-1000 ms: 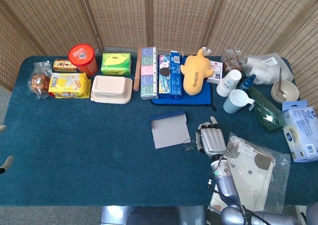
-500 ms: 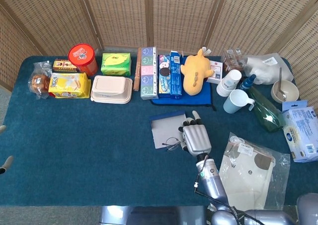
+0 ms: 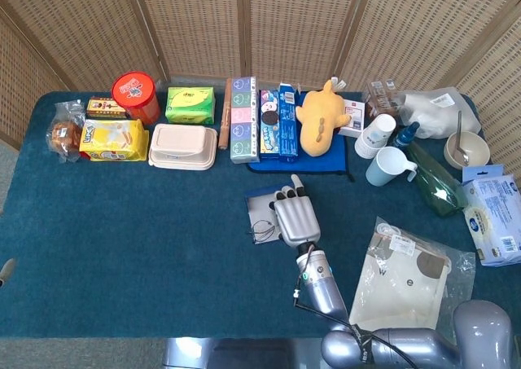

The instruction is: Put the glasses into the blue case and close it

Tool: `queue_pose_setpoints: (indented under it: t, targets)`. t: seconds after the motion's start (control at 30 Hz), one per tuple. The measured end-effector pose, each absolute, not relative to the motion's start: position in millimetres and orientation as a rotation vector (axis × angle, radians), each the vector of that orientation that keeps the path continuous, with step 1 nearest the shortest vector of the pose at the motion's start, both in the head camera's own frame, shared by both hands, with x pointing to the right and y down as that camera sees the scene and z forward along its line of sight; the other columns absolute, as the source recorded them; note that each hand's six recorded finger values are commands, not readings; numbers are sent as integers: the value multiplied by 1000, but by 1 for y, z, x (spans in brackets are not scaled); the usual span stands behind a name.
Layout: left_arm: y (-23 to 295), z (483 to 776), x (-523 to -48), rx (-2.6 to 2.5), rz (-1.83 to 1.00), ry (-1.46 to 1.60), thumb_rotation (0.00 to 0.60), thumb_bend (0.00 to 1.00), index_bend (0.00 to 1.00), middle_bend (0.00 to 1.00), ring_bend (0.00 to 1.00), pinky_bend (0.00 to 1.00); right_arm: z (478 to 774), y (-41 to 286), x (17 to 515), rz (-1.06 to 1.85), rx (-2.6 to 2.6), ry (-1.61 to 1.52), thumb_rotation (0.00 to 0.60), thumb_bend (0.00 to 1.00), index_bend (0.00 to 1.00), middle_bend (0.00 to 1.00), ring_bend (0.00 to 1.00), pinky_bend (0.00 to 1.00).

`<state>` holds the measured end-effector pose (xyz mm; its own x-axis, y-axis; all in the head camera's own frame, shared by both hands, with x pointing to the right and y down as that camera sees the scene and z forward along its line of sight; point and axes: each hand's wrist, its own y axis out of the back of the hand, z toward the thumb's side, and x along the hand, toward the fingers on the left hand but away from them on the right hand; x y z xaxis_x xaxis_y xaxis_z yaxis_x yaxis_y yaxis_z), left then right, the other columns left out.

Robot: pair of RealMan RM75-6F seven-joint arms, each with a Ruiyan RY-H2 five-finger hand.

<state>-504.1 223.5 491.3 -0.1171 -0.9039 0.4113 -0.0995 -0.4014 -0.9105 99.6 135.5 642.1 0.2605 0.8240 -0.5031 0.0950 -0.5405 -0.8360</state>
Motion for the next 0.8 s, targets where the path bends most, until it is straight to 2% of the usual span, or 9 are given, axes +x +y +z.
queue_pose_setpoints:
  t: [0.3, 0.63, 0.73, 0.8]
  targets:
    - [225, 491, -504, -1509, -1592, 1139, 600, 279, 112, 62, 0, 0, 672, 126, 95, 1386, -1821, -802, 600, 366, 659, 360, 205, 78]
    - [225, 488, -503, -1506, -1589, 1139, 600, 279, 113, 62, 0, 0, 684, 123, 88, 1382, -1827, -802, 600, 357, 585, 306, 171, 75]
    - [225, 488, -505, -1503, -1591, 1142, 600, 279, 114, 62, 0, 0, 685, 123, 87, 1382, -1822, -798, 600, 348, 530, 281, 155, 72]
    - [226, 487, -505, -1502, -1593, 1143, 600, 279, 115, 62, 0, 0, 686, 123, 88, 1381, -1814, -792, 600, 338, 444, 247, 126, 67]
